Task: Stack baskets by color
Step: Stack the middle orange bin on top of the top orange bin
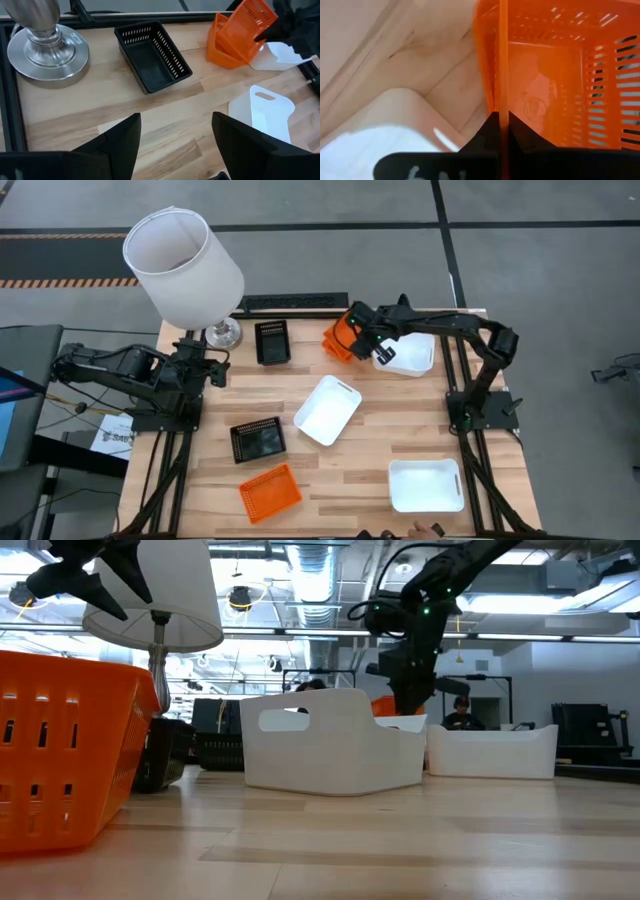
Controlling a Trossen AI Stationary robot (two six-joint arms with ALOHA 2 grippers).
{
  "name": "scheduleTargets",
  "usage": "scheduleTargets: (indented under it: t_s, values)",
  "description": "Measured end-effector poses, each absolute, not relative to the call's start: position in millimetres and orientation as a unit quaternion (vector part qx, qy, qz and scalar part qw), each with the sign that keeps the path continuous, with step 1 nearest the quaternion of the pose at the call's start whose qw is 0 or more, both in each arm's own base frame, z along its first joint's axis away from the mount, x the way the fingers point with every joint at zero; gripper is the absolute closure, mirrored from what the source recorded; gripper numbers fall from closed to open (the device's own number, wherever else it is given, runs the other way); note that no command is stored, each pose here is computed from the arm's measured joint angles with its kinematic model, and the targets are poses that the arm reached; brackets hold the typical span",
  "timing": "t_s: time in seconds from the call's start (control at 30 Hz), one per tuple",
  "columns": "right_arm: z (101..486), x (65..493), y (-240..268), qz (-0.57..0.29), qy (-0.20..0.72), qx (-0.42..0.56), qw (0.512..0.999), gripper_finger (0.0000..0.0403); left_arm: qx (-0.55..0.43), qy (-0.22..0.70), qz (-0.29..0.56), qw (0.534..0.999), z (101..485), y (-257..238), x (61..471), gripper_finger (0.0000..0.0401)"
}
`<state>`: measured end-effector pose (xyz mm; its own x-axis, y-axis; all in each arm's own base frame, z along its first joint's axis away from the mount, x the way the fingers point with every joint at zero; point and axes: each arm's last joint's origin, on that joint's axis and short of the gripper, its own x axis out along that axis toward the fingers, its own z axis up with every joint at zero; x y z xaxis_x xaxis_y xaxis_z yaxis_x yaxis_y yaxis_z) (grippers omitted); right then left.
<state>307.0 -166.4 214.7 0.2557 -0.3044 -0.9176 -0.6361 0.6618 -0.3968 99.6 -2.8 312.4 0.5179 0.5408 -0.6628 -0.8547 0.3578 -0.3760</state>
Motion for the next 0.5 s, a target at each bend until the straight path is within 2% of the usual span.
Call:
scheduleTargets:
  t_s: [0.2,0.37,0.5]
  values:
    - [214.0,308.6,-163.7,0.150,0.579,-0.397,0.696,0.0389,-0.360,0.217,0.440,0.793,312.4,-2.8,99.6,0.0168]
    - [216.4,308.8,-163.1,0.150,0.571,-0.397,0.703,0.0371,-0.359,0.217,0.441,0.793,312.4,-2.7,99.5,0.0168]
    - [216.3,308.6,-162.8,0.139,0.572,-0.375,0.716,0.0372,-0.358,0.215,0.443,0.794,312.5,-2.6,99.4,0.0168]
